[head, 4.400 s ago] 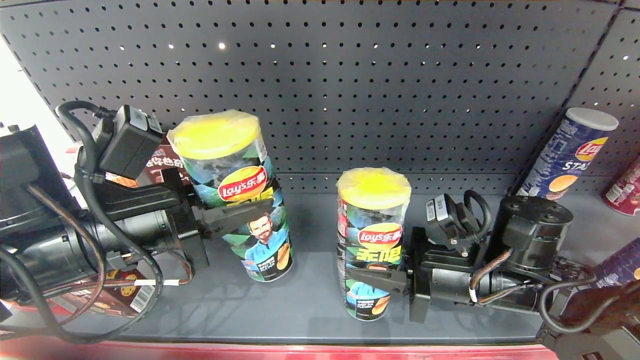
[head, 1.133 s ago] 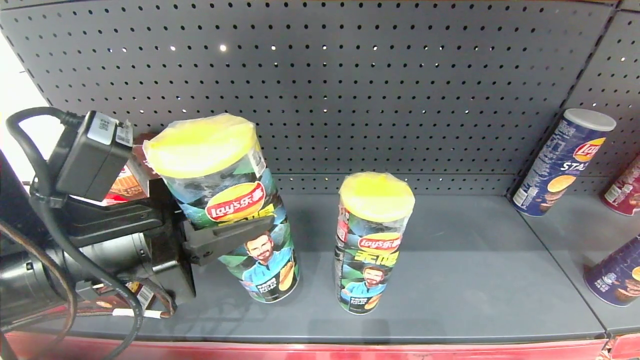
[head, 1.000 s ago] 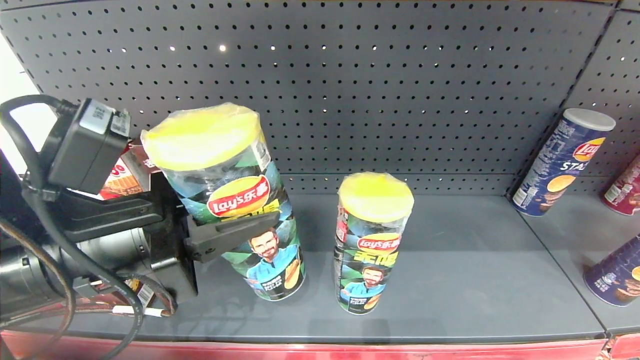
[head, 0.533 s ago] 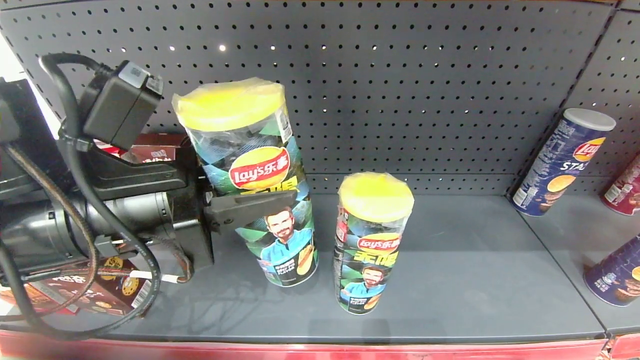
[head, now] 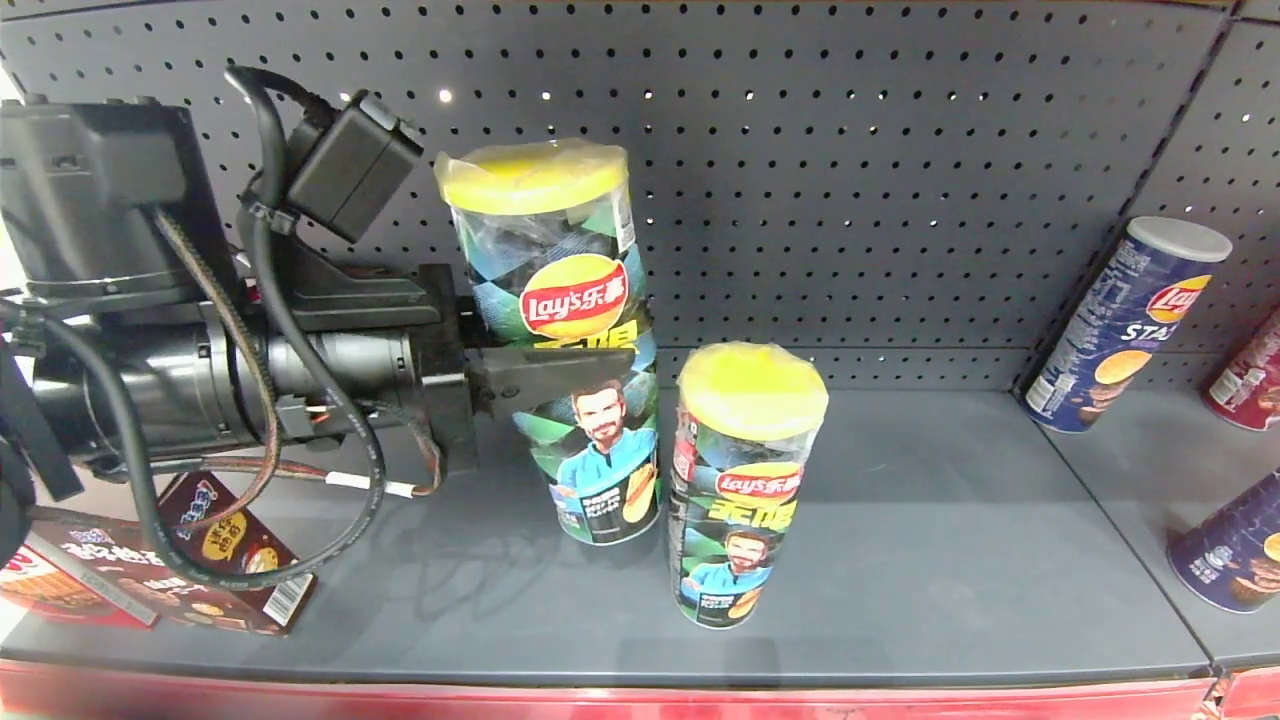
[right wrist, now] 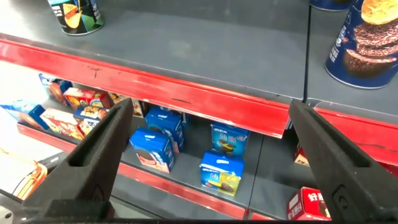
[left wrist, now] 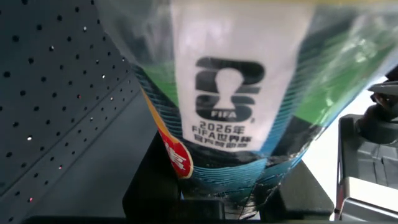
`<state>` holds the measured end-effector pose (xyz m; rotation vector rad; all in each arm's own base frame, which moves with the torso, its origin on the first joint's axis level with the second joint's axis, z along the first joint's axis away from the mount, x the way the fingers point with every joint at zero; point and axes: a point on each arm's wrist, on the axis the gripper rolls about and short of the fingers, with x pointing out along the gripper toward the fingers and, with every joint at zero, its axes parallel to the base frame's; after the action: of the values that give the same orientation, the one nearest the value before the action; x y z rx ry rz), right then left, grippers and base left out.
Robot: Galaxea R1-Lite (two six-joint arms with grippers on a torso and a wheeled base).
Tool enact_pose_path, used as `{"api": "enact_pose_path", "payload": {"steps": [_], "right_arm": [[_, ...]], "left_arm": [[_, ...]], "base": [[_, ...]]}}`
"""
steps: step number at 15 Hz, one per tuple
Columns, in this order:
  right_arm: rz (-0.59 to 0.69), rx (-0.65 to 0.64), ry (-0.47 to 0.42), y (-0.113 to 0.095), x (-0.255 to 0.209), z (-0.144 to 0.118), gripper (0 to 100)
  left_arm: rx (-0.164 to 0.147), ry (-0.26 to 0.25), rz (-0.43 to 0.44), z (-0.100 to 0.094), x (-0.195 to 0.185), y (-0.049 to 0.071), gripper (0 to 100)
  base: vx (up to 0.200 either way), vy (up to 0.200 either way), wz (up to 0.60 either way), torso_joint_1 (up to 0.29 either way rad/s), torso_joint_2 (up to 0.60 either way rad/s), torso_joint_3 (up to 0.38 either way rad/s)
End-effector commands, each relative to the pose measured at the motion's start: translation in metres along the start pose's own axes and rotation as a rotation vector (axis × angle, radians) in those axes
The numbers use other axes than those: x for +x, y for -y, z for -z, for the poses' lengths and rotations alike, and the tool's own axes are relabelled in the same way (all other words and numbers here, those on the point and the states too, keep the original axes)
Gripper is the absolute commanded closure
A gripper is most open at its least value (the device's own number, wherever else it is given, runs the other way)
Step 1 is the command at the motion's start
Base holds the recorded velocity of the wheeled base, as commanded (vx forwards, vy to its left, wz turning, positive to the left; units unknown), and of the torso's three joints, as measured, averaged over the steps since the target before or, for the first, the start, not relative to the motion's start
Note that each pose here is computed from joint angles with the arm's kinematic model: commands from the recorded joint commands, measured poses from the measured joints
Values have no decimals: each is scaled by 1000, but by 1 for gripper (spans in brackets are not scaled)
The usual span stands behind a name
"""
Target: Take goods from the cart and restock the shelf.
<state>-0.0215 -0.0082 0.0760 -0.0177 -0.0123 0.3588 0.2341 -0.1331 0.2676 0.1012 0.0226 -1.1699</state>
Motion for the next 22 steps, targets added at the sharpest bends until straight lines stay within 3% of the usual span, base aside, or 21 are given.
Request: {"api": "enact_pose_path", "payload": {"steps": [1,5,8,9,12,14,18,22], "right_arm": [[0,0,-3,0,0,0,0],[0,0,-3,0,0,0,0],[0,0,-3,0,0,0,0],[0,0,-3,0,0,0,0],[0,0,-3,0,0,0,0],[0,0,-3,0,0,0,0],[0,0,-3,0,0,0,0],[0,0,-3,0,0,0,0]], "left_arm": [[-28,-31,0,10,14,-14,100],[-25,-44,-7,14,34,-36,100],[-26,-54,-41,23,49,-63,100],[-18,-59,-41,26,52,-66,100],[32,-75,-50,42,66,-94,100],[42,-63,-13,46,75,-105,100],[112,-76,-10,62,92,-120,100],[122,-66,-13,65,103,-130,100]], "base": [[0,0,0,0,0,0],[0,0,0,0,0,0],[0,0,0,0,0,0],[0,0,0,0,0,0],[0,0,0,0,0,0],[0,0,0,0,0,0],[0,0,0,0,0,0],[0,0,0,0,0,0]]}}
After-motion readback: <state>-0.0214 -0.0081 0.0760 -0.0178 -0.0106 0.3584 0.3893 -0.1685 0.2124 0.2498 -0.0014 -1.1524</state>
